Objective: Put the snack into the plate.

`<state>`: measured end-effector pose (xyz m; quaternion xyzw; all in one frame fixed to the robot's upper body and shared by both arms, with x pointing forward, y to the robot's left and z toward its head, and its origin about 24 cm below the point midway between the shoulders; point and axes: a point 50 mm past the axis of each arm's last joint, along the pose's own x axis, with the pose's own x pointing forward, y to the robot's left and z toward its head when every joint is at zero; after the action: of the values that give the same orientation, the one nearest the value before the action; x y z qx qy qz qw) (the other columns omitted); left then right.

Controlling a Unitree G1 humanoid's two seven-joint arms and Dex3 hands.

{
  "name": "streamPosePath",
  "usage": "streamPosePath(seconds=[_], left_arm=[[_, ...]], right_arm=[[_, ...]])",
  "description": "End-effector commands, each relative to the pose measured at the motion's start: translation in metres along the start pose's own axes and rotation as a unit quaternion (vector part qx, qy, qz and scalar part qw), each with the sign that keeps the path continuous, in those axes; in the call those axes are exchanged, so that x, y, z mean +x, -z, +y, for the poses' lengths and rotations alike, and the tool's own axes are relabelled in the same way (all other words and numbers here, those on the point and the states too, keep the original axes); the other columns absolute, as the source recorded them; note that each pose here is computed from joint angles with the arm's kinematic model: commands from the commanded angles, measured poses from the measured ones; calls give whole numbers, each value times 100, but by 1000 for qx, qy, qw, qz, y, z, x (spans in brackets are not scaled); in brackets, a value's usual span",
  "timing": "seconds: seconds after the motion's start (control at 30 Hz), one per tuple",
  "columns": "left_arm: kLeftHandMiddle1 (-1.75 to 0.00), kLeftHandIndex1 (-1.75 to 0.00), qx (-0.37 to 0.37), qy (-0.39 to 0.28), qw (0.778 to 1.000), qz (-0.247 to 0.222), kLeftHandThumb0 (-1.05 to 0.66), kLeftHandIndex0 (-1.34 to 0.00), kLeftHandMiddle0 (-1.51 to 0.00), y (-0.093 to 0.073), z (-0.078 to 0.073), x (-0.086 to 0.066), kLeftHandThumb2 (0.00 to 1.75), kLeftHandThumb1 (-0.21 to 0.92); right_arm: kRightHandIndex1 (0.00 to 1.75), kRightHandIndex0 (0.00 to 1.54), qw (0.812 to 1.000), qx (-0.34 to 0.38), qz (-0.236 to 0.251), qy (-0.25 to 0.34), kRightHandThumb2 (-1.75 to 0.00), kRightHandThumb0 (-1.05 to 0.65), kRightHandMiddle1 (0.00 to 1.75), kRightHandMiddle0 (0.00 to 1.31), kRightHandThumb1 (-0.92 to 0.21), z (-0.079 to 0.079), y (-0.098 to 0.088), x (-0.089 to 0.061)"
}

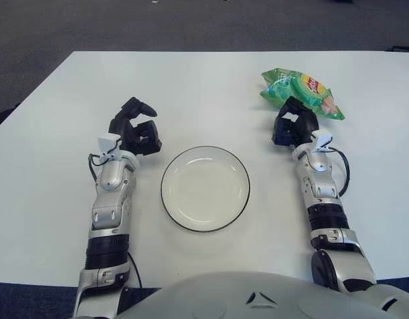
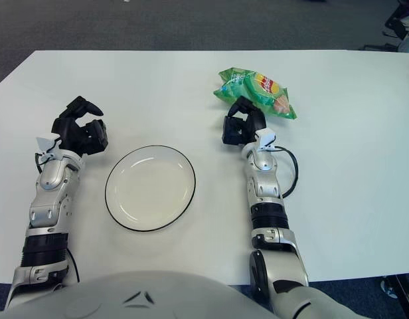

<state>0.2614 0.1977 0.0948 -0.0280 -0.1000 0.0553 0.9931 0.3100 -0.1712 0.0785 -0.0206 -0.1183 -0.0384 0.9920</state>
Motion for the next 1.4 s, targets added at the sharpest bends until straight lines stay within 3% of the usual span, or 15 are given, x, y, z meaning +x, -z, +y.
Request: streamPosePath(seconds=[0.0, 0.13, 0.3, 0.33, 0.4, 0.53, 0.63, 0.77, 0.87, 0.93, 1.0, 1.13, 1.37], left_arm=[[-175, -175, -2, -20, 999, 42, -49, -63, -127, 19, 4, -12, 134, 30], [-175, -175, -1, -22, 999, 48, -49, -63, -127, 19, 4, -12, 134, 30], [-175, -175, 0, -24, 998, 53, -49, -63, -126, 20, 3, -12, 134, 30], [-175, -175, 0, -25, 998, 53, -49, -63, -126, 20, 3, -12, 134, 30], [-175, -175, 2, -25, 998, 54, -49, -63, -126, 20, 3, -12, 134, 30], [-175, -175, 6, -25, 998, 57, -49, -63, -125, 21, 3, -12, 134, 30], [-175, -175, 7, -25, 998, 58, -49, -63, -125, 22, 3, -12, 134, 30], [-175, -175, 5, -24, 998, 58, -49, -63, -125, 22, 3, -12, 134, 30], [-175, -175, 4, -23, 998, 57, -49, -63, -125, 23, 3, -13, 134, 30], [-175, -175, 4, -23, 998, 57, -49, -63, -125, 23, 3, -13, 134, 30], [-175, -175, 4, -23, 998, 57, -49, -63, -125, 23, 3, -13, 134, 30], [-175, -175, 5, -23, 998, 57, -49, -63, -125, 23, 3, -13, 134, 30], [-175, -175, 6, -24, 998, 58, -49, -63, -126, 24, 4, -13, 134, 30]], right_arm=[[175, 115, 999, -39, 7, 21, -142, -51, 175, 69, -23, -8, 7, -16], [175, 107, 994, -94, -42, 42, -133, -49, 175, 62, -30, -11, -13, -12], [175, 92, 979, -170, -90, 64, -120, -45, 175, 54, -41, -11, -22, -11], [171, 84, 977, -179, -96, 67, -126, -29, 175, 50, -35, -11, -22, -11], [164, 76, 969, -206, -115, 73, -127, -15, 175, 47, -33, -11, -25, -10], [152, 65, 945, -279, -158, 73, -117, -5, 175, 43, -38, -14, -33, -5], [150, 56, 933, -310, -170, 70, -105, -2, 175, 38, -48, -18, -35, -2], [156, 37, 913, -357, -184, 70, -72, -1, 175, 19, -75, -24, -38, 3], [146, 25, 888, -407, -199, 72, -58, -24, 175, 19, -86, -26, -41, 7], [137, 19, 880, -422, -206, 72, -70, -48, 152, 8, -79, -27, -42, 8], [132, 16, 868, -441, -218, 73, -76, -56, 142, 4, -75, -27, -44, 10], [105, 7, 841, -478, -242, 73, -75, -69, 119, 1, -72, -27, -48, 15], [73, 0, 815, -524, -238, 65, -58, -82, 93, 0, -80, -30, -54, 25]])
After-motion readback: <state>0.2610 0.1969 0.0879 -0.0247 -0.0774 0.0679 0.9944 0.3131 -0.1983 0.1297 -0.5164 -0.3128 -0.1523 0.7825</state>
